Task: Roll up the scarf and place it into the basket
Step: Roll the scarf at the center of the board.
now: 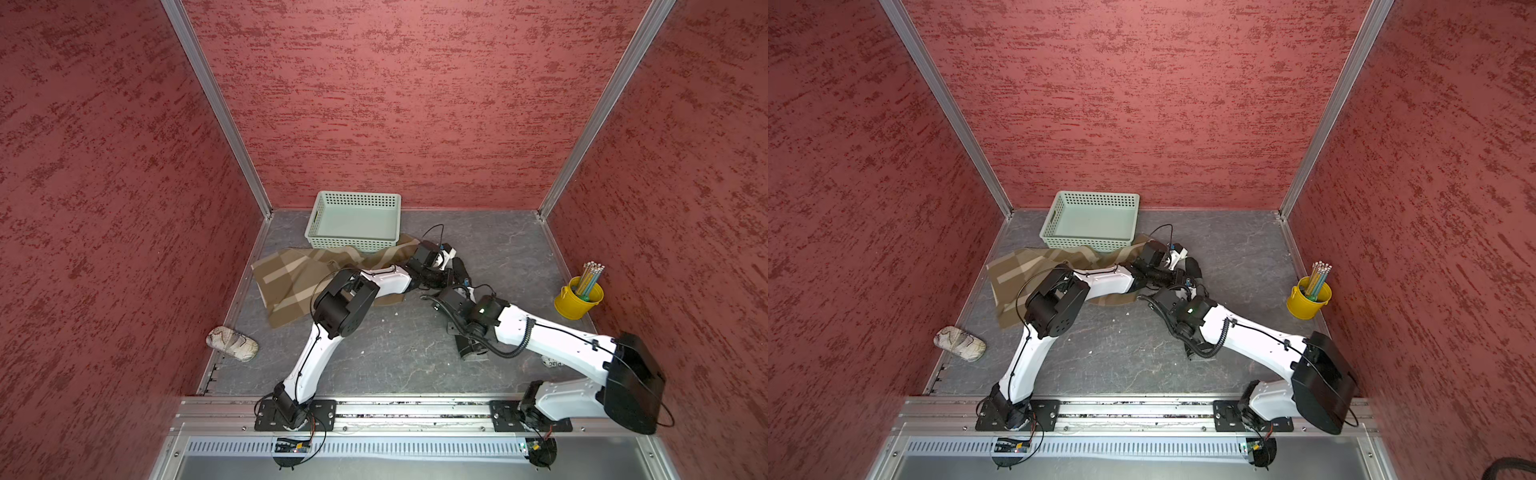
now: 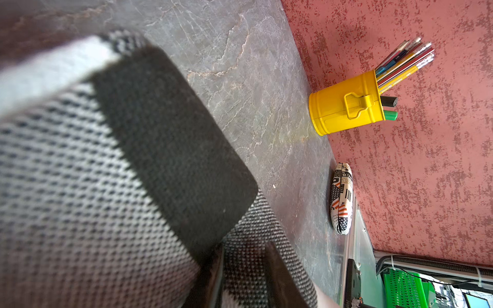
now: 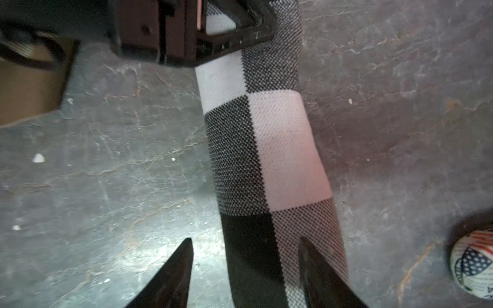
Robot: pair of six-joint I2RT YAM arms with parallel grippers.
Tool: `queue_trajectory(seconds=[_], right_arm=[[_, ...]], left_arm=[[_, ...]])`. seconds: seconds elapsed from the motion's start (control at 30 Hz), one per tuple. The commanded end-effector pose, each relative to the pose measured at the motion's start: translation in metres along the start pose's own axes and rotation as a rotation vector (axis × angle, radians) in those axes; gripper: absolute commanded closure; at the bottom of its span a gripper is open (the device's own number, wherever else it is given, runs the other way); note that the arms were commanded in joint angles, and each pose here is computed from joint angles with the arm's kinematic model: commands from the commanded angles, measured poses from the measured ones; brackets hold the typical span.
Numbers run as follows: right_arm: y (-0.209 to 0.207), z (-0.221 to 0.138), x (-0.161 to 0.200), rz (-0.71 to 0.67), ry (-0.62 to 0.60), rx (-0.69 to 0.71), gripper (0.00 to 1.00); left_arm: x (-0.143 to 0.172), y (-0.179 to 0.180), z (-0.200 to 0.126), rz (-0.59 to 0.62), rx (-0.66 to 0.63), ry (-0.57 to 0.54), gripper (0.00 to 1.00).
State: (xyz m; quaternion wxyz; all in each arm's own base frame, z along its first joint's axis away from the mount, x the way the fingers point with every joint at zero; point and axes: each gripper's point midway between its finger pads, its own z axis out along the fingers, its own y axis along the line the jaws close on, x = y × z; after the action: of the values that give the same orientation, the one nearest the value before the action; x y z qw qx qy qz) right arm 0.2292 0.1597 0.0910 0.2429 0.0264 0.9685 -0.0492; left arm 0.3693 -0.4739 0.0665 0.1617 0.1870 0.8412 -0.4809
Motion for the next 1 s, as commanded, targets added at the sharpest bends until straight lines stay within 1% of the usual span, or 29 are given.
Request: queue_trajectory(seconds=[0.0, 0.13, 0.23, 0.33, 0.37, 0.43, 0.47, 0.57, 0.6, 0.63, 0.7, 0.77, 0.83, 0.97], right_arm=[[-0.004, 0.018, 0.002, -0.048, -0.038, 0.044, 0.31], [-0.013, 0.049, 0.029, -0.088, 0.037, 0.091, 0.28], [-0.017, 0.068, 0.048, -0.080, 0.099, 0.071, 0.29], [-0.015, 0.079, 0.064, -0.057, 0.156, 0.023, 0.33], [-0.015, 0.080, 0.068, -0.049, 0.168, 0.013, 0.36], [-0.015, 0.079, 0.073, -0.031, 0.189, -0.005, 0.44], [-0.014, 0.078, 0.074, -0.022, 0.195, -0.014, 0.50], [-0.005, 0.070, 0.073, 0.012, 0.204, -0.087, 0.68], [0.001, 0.064, 0.069, 0.037, 0.195, -0.134, 0.74], [0.004, 0.062, 0.069, 0.058, 0.200, -0.161, 0.77], [0.008, 0.060, 0.069, 0.090, 0.214, -0.196, 0.78], [0.012, 0.060, 0.070, 0.104, 0.229, -0.215, 0.79], [0.019, 0.061, 0.072, 0.112, 0.244, -0.238, 0.79], [0.029, 0.064, 0.073, 0.116, 0.262, -0.270, 0.79]], left_arm=[[0.029, 0.025, 0.013, -0.075, -0.046, 0.087, 0.71], [0.024, 0.024, 0.011, -0.095, -0.031, 0.081, 0.70], [0.018, 0.020, 0.009, -0.101, -0.019, 0.072, 0.69], [0.006, 0.016, 0.005, -0.109, -0.006, 0.048, 0.61], [0.001, 0.014, 0.002, -0.110, 0.000, 0.036, 0.60], [-0.016, 0.008, -0.010, -0.114, 0.008, -0.008, 0.55], [-0.023, 0.006, -0.016, -0.115, 0.005, -0.029, 0.54], [-0.048, 0.000, -0.050, -0.108, -0.035, -0.127, 0.51], [-0.055, -0.001, -0.065, -0.108, -0.059, -0.163, 0.48], [-0.061, -0.001, -0.079, -0.109, -0.084, -0.195, 0.44], [-0.065, 0.000, -0.105, -0.113, -0.135, -0.244, 0.43], [-0.061, 0.007, -0.126, -0.141, -0.195, -0.277, 0.41], [-0.049, 0.016, -0.140, -0.177, -0.246, -0.280, 0.40], [-0.021, 0.027, -0.146, -0.213, -0.286, -0.234, 0.40]])
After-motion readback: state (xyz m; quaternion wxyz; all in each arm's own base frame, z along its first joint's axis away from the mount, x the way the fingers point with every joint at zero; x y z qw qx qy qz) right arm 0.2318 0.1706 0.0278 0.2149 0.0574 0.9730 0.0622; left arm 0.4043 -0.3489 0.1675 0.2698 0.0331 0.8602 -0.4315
